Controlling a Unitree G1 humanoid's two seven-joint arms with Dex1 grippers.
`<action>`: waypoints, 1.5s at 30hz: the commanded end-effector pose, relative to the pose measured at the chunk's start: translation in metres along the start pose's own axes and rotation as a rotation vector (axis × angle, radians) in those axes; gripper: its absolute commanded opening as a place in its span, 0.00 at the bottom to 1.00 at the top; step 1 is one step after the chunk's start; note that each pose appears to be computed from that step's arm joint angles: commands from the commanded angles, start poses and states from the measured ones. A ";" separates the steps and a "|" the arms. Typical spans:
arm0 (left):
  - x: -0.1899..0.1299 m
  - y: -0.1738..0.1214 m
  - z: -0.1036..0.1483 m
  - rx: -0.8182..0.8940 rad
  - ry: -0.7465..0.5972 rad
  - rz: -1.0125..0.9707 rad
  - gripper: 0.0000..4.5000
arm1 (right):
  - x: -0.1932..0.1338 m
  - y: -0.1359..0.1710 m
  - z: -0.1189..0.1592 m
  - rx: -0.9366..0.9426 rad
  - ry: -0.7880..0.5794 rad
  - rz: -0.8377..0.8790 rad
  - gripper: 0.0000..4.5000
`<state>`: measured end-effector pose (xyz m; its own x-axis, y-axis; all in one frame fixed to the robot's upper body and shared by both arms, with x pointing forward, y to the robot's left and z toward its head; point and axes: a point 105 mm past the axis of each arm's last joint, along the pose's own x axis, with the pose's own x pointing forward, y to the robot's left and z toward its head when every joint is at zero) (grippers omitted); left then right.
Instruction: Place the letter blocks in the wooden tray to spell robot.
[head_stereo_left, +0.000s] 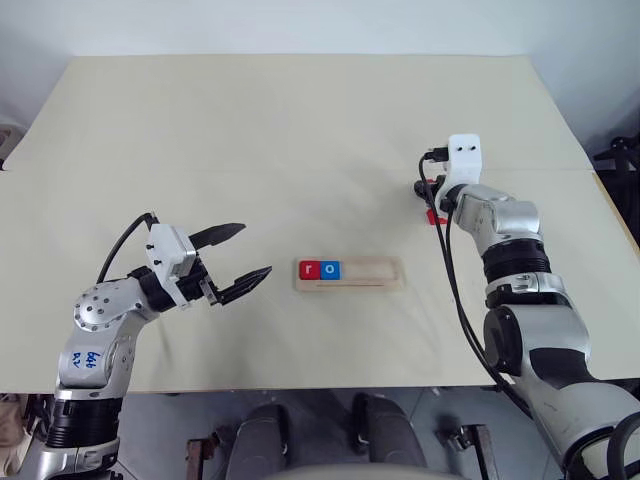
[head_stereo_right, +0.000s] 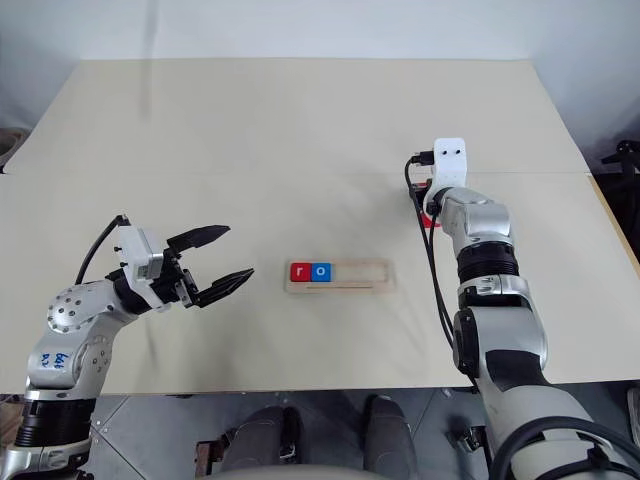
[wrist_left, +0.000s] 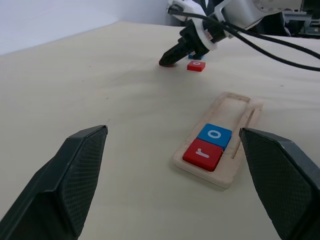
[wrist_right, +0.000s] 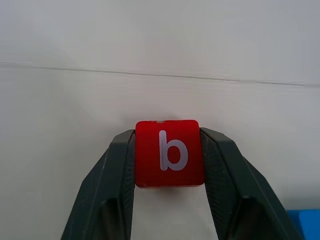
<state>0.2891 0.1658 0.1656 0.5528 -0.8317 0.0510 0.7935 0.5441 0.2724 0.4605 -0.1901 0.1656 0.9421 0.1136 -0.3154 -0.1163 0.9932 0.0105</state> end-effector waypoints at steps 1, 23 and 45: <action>0.007 0.000 0.004 0.024 -0.021 -0.034 1.00 | -0.027 -0.006 0.034 -0.002 -0.098 0.011 0.33; 0.022 0.002 -0.002 0.003 -0.023 -0.190 1.00 | -0.142 0.018 -0.086 0.124 0.133 -0.068 0.63; 0.017 -0.024 0.002 0.066 -0.059 -0.328 1.00 | -0.117 -0.039 -0.052 -0.757 0.198 0.850 1.00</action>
<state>0.2852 0.1429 0.1536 0.2832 -0.9590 -0.0101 0.9131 0.2664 0.3088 0.3412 -0.2424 0.1585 0.4668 0.6544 -0.5949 -0.8831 0.3802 -0.2748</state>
